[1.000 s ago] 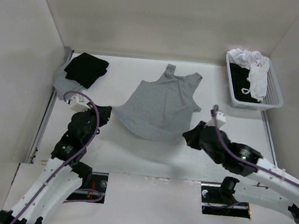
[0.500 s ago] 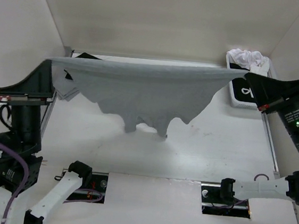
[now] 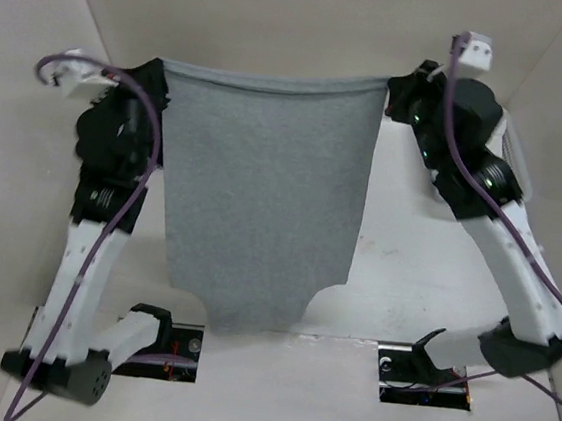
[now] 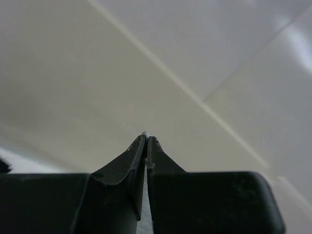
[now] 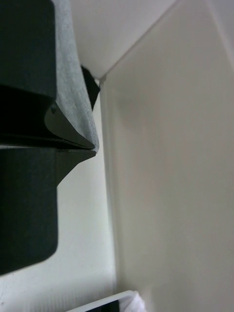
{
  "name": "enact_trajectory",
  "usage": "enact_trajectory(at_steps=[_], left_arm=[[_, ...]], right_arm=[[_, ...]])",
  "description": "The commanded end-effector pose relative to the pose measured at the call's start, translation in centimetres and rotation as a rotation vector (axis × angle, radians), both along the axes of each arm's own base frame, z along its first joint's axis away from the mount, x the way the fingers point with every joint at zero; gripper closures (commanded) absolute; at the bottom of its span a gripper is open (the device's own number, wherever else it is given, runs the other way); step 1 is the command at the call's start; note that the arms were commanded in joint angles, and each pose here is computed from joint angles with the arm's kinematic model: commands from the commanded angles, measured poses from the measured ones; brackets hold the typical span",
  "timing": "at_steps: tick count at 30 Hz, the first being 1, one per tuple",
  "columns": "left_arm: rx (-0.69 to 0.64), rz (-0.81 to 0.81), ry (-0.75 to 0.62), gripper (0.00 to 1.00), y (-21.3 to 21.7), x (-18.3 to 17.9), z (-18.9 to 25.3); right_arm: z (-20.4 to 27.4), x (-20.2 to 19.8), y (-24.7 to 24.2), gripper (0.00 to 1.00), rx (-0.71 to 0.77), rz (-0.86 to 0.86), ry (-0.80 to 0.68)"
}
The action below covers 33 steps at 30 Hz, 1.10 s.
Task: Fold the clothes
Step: Flatten the tank top out
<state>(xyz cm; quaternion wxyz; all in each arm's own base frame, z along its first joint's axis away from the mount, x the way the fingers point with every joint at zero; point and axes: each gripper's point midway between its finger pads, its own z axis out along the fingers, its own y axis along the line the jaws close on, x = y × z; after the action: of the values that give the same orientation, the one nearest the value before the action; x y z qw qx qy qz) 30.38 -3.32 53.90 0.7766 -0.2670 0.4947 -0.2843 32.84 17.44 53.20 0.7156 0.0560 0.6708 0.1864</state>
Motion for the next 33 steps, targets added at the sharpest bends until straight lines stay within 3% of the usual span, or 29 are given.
enact_trajectory(at_steps=[1,4,7,14,19,26,33], left_arm=[[0.015,0.05,0.166,1.0,1.0,7.9,-6.1],[0.015,0.027,0.219,1.0,1.0,12.4,-7.3],[0.021,0.021,0.195,1.0,1.0,14.1,-5.5],[0.054,0.028,0.059,1.0,1.2,12.3,1.7],[0.067,0.045,0.038,1.0,1.5,10.5,2.3],[0.034,0.043,0.153,1.0,0.6,9.0,-6.1],[0.026,0.075,0.324,1.0,0.2,1.4,-19.8]], right_arm=[[-3.2,5.8,2.5,1.0,0.072,0.159,0.109],[-3.7,10.2,2.4,1.0,0.055,0.139,0.138],[-1.9,12.2,1.4,1.0,0.065,0.118,0.118],[5.1,10.4,-0.4,1.0,0.111,0.123,-0.019],[4.8,8.9,-1.1,1.0,0.099,0.118,-0.003],[-2.9,6.8,-2.5,1.0,0.07,0.076,0.104],[-17.7,-3.1,-0.5,1.0,0.051,0.158,0.277]])
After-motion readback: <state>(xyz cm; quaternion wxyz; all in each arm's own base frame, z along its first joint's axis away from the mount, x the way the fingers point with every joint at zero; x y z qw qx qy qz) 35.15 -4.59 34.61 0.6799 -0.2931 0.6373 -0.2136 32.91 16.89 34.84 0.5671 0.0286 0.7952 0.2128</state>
